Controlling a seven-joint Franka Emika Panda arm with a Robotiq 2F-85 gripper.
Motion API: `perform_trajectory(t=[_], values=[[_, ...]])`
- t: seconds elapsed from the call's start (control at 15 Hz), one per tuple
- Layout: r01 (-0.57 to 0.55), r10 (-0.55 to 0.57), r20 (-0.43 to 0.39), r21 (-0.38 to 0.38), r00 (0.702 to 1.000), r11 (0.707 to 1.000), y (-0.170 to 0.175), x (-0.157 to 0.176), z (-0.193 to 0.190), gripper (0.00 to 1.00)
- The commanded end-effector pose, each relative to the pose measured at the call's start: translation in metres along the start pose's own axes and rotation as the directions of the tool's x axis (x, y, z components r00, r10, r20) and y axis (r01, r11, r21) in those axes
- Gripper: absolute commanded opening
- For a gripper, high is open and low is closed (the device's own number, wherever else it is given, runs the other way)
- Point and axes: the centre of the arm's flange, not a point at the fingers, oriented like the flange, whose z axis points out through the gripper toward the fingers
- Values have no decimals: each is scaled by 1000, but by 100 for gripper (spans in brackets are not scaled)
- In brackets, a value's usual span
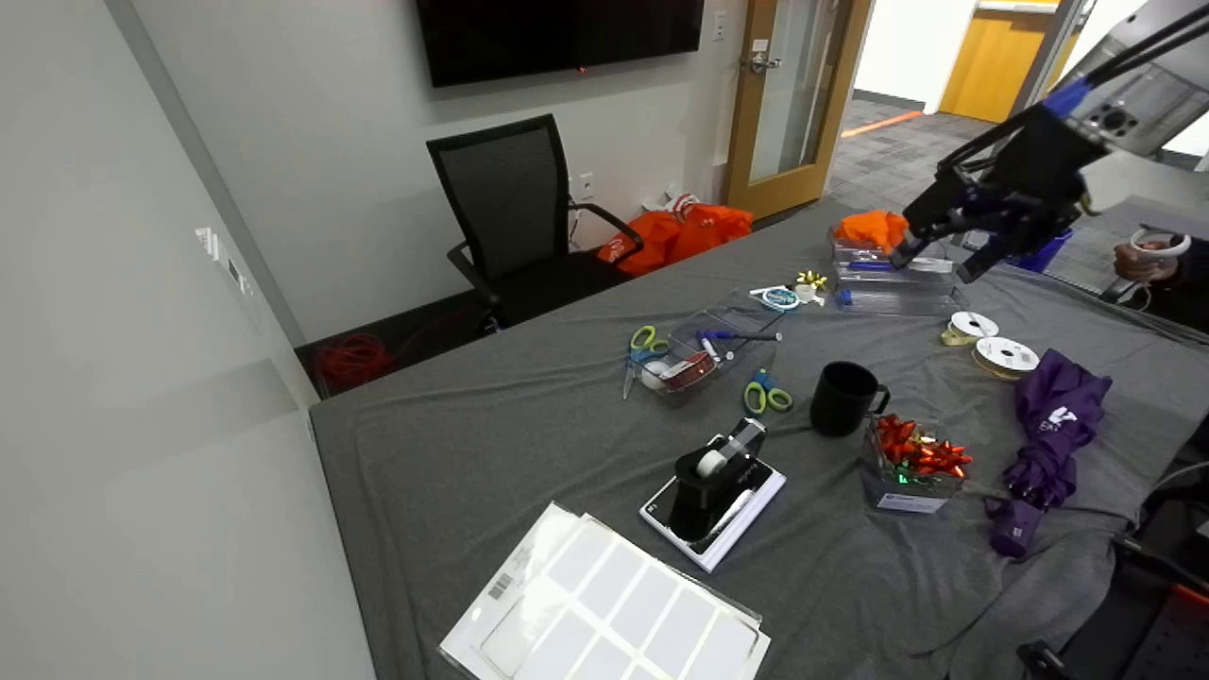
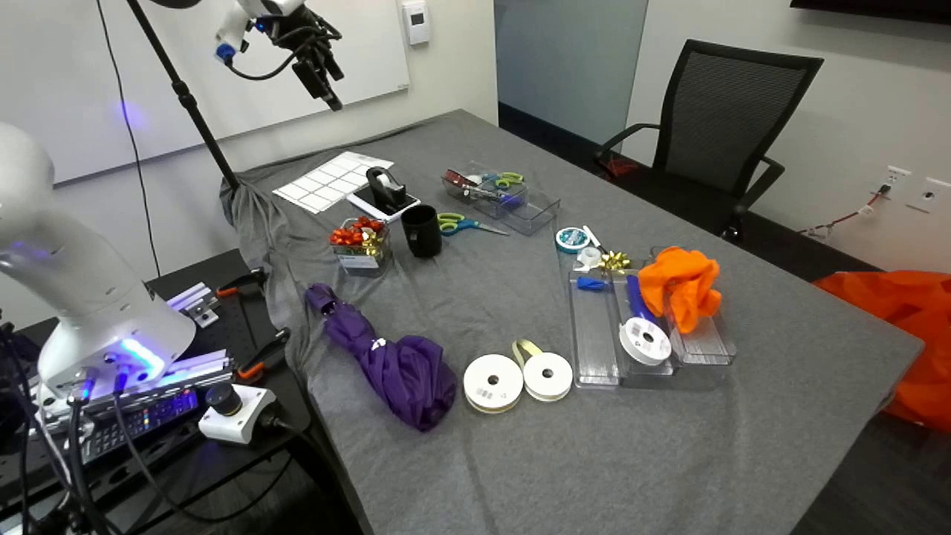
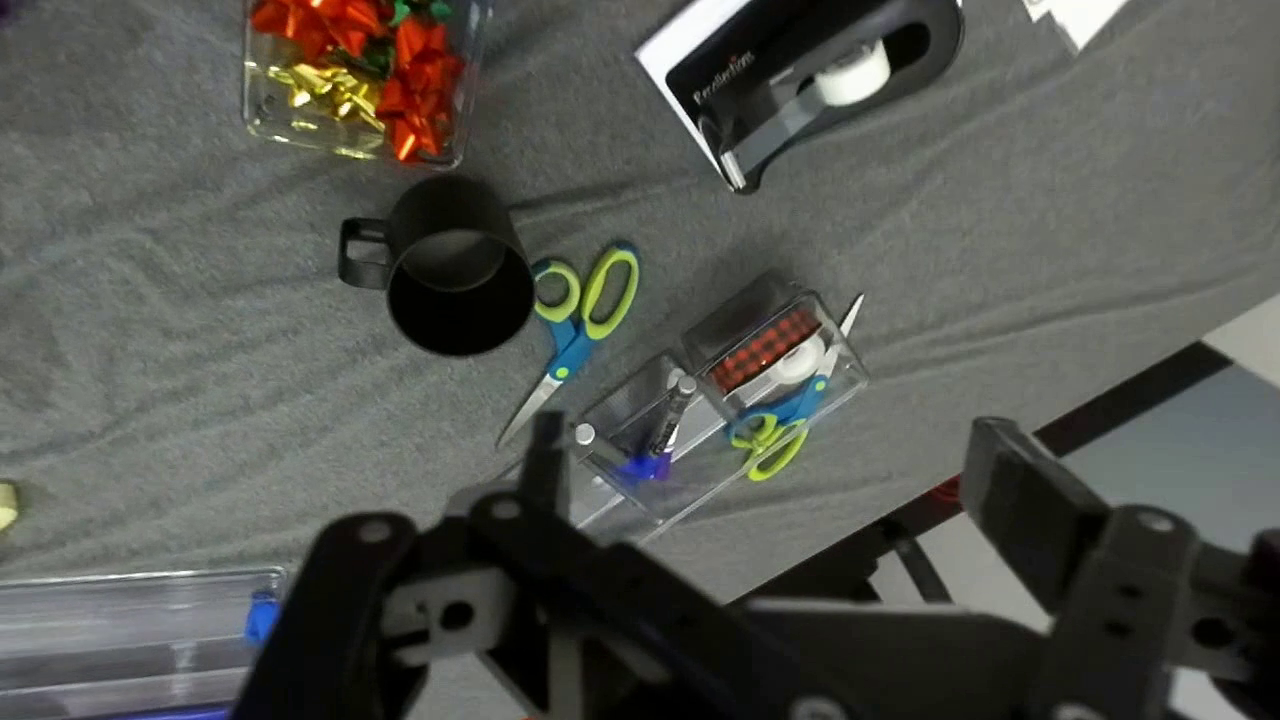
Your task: Move the CD holder to the clear object in the right
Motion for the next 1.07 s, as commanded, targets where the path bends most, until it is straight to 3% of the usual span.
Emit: perform_trajectory(t=[0.0,0.2,0.47,0.8,0.87,0.93,1.0], values=[[-200,201,-25,4,979,980,-27,42,37,100],[-371,371,-34,11,928,928,-35,63,59,100],[-577,577,-70,24,814,816,-42,79,89,100],[-703,703,-133,56,699,709,-46,89,122,100],[-709,707,-151,55,691,704,-45,89,125,100],[-684,683,-119,42,720,728,-38,80,112,100],[-696,695,-129,41,708,717,-37,82,116,100]])
